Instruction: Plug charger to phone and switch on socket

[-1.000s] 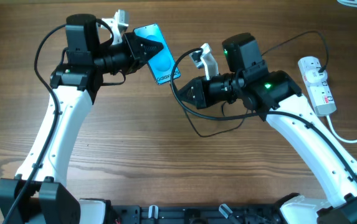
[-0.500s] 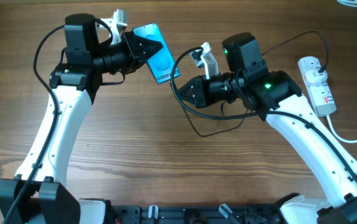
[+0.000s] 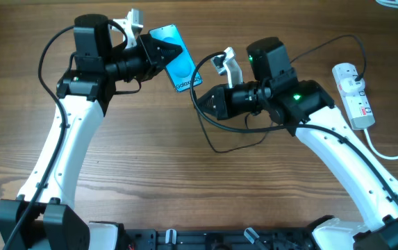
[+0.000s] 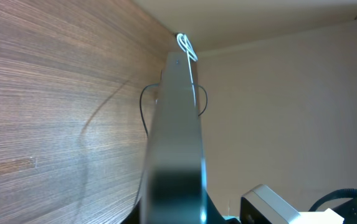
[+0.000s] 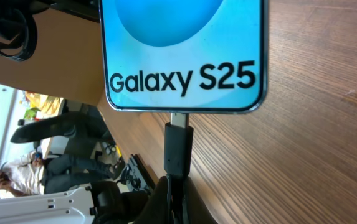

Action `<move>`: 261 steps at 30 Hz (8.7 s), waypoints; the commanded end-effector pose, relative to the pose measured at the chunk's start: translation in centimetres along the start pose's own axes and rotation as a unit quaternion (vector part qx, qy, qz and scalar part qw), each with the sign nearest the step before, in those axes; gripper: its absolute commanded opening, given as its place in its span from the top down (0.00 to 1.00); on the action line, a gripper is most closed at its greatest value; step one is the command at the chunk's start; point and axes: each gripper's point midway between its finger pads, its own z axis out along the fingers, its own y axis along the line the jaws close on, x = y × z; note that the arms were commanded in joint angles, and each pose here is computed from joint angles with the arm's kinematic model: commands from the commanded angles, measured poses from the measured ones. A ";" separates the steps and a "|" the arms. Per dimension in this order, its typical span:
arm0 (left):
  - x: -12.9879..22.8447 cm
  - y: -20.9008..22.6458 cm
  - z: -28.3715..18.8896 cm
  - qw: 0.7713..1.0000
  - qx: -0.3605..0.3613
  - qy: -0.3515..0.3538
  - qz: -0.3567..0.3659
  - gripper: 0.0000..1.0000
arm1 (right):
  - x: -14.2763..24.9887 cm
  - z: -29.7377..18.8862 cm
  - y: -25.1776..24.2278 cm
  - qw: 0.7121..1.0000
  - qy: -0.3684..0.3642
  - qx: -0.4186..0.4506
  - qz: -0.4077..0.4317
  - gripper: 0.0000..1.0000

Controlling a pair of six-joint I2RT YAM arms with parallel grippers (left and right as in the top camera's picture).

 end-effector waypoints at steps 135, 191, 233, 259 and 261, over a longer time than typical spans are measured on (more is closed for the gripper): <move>0.8 13.4 -7.4 0.957 -0.276 -0.029 -0.078 0.96 | 8.8 3.7 -28.9 0.865 0.227 0.448 0.025 0.55; -0.2 12.3 -6.8 0.967 -0.244 -0.038 -0.056 0.96 | 8.1 7.7 -26.0 0.923 0.194 0.331 0.034 0.96; -1.2 -6.8 -4.4 0.980 0.176 0.044 0.075 0.96 | 0.1 -2.4 6.1 0.957 0.062 -0.277 -0.056 0.96; -1.0 -8.7 -5.2 0.976 0.203 0.069 0.039 0.96 | -2.0 -3.6 8.4 0.944 0.051 -0.318 -0.073 0.96; -1.0 -8.7 -5.2 0.976 0.203 0.069 0.039 0.96 | -2.0 -3.6 8.4 0.944 0.051 -0.318 -0.073 0.96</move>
